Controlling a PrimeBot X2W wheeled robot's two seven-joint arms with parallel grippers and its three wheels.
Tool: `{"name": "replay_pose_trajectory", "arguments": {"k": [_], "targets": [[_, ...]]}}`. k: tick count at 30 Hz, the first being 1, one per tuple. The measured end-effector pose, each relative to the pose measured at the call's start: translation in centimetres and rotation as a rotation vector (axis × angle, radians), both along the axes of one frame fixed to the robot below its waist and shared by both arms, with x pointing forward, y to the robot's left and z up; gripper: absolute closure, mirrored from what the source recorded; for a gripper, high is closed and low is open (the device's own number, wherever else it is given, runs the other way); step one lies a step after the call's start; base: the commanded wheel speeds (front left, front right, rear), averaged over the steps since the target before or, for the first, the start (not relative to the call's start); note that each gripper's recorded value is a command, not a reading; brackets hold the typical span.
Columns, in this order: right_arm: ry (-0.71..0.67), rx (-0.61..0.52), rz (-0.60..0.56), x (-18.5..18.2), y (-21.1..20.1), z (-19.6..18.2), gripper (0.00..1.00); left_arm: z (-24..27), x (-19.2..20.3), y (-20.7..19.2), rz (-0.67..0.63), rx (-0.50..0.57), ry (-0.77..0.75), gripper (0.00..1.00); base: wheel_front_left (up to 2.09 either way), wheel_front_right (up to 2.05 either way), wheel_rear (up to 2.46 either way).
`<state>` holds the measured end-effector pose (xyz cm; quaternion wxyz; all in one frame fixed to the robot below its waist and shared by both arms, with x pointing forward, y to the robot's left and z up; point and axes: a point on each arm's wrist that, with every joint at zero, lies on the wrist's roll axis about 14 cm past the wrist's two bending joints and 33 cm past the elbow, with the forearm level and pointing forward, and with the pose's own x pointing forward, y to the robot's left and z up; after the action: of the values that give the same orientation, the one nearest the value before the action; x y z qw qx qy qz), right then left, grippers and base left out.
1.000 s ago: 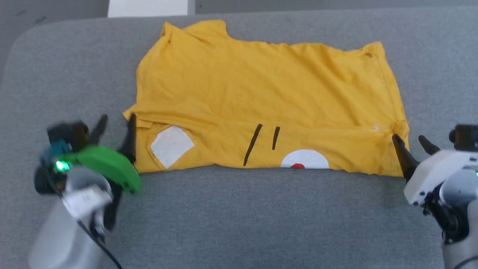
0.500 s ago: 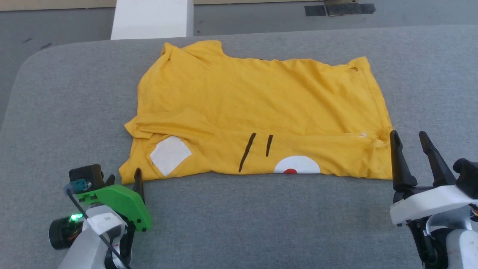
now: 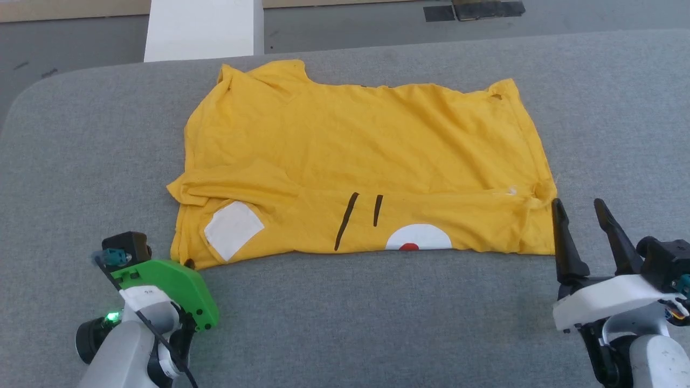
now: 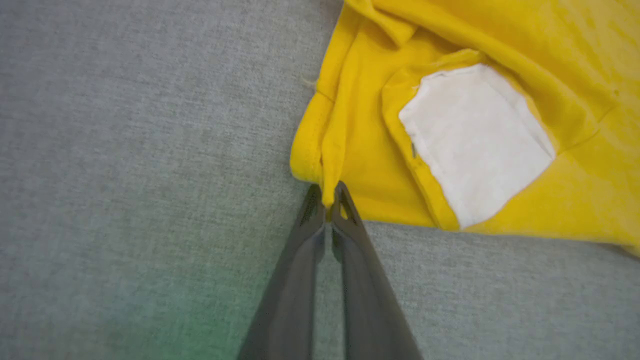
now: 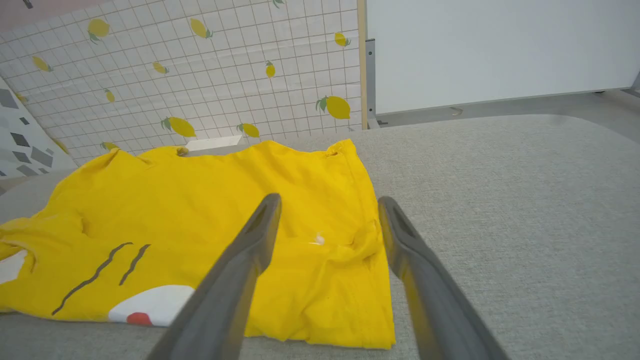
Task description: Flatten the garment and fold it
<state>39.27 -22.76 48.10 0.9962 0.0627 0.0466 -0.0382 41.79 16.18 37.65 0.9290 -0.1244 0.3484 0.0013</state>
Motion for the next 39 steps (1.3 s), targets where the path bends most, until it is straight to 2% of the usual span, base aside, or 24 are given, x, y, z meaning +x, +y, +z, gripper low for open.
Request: {"name": "replay_pose_trajectory", "arguments": {"k": [4, 9, 13, 17, 19, 20, 21, 25, 31, 35, 39], "targets": [[0.098, 0.007, -0.031, 0.0, -1.2, -2.0, 0.0, 0.4, -0.1, -0.1, -0.008, -0.002, -0.028, 1.0, 0.0, 0.0, 0.0], [0.385, 0.06, -0.072, -0.1, -2.8, -6.7, 0.0, 0.4, -0.2, -0.2, -0.012, -0.009, -0.035, 1.0, 0.0, 0.0, 0.0], [0.606, 0.074, -0.038, -0.2, -2.0, -9.6, 0.0, 0.3, -0.1, -0.1, -0.015, -0.012, -0.04, 1.0, 0.0, 0.0, 0.0], [0.76, 0.056, -0.011, -0.3, -1.6, -10.9, 0.0, 0.2, 0.1, -0.1, -0.016, -0.011, -0.046, 1.0, 0.0, 0.0, 0.0], [0.819, 0.058, -0.002, -0.3, -1.5, -11.0, 0.6, 0.3, 0.2, 0.0, -0.02, -0.007, -0.057, 1.0, 0.0, 0.0, 0.0], [0.841, 0.056, 0.003, -0.3, -1.4, -10.9, 0.73, 0.3, 0.2, 0.0, -0.021, -0.006, -0.062, 1.0, 0.0, 0.0, 0.0], [0.854, 0.053, 0.005, -0.4, -1.4, -10.9, 1.0, 0.3, 0.2, 0.0, -0.024, -0.006, -0.066, 1.0, 0.0, 0.0, 0.0], [0.826, 0.042, 0.009, 0.0, -1.3, -9.9, 1.0, 0.9, 0.4, 0.2, -0.025, 0.014, -0.114, 1.0, 0.0, 0.0, 0.0], [0.57, 0.066, -0.007, 1.1, -1.5, -6.2, 1.0, 4.0, 0.4, 0.8, -0.019, 0.059, -0.27, 1.0, 0.0, 0.0, 0.0], [0.474, 0.075, -0.025, 0.1, -1.9, -4.6, 1.0, 4.7, -1.9, 1.5, -0.012, 0.099, -0.288, 1.0, 0.0, 0.0, 0.0], [0.473, 0.075, -0.056, -2.2, -2.9, -4.5, 1.0, 4.7, -4.7, 1.7, -0.006, 0.113, -0.246, 1.0, 0.0, 0.0, 0.0]]}}
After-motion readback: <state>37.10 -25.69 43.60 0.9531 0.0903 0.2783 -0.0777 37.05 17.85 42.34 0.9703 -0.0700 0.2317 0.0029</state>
